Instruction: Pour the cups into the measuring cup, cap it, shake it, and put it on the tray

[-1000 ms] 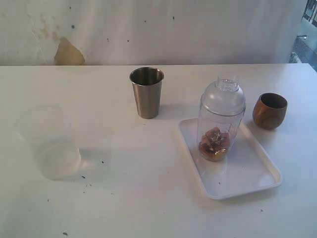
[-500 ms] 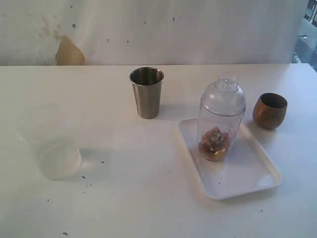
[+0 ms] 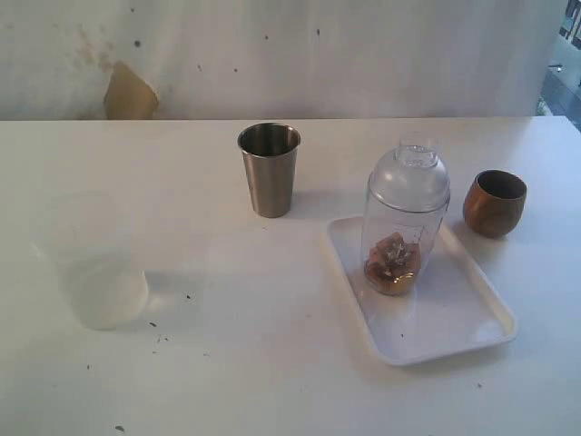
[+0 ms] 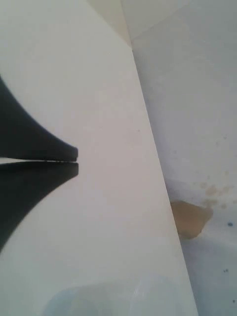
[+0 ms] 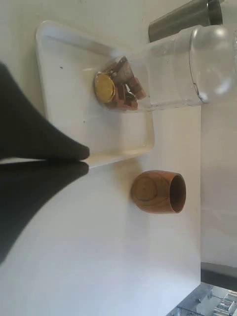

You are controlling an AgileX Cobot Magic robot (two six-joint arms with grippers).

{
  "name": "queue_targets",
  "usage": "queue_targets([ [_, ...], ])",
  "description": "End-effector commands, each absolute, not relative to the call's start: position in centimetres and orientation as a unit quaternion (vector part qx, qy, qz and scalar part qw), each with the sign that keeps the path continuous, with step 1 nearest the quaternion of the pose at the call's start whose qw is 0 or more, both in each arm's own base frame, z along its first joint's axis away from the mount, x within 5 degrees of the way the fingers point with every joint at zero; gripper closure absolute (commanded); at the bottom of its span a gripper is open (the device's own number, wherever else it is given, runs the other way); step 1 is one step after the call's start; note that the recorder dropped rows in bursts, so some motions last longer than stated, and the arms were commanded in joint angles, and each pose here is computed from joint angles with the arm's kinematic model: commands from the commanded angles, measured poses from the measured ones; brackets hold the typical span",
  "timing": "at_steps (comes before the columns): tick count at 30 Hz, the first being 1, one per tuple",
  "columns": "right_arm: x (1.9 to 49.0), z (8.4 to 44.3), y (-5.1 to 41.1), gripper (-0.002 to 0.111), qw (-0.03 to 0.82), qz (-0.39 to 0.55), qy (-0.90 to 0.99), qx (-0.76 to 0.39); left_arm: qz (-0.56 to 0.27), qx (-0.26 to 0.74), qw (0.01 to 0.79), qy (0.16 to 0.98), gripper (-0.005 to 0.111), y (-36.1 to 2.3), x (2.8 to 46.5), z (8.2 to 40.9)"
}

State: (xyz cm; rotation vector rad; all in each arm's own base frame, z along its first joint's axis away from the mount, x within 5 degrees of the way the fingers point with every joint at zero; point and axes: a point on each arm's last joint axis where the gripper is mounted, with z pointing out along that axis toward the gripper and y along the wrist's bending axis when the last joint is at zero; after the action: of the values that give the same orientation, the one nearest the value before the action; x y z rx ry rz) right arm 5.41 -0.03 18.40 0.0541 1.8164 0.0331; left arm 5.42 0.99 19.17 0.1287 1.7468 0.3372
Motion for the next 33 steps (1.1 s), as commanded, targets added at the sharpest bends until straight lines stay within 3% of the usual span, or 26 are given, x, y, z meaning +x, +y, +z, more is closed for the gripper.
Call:
queue_targets([
  [1,5.4,18.41,-0.06,0.108,0.619,0.014,0.785,0.026,0.146,0.059,0.629,0.762,0.106,0.95,5.44,19.01],
  [33,5.4,18.41,-0.06,0.108,0.619,0.014,0.785,0.026,0.124,0.044,0.637,0.76,0.106,0.82,5.47,19.09],
])
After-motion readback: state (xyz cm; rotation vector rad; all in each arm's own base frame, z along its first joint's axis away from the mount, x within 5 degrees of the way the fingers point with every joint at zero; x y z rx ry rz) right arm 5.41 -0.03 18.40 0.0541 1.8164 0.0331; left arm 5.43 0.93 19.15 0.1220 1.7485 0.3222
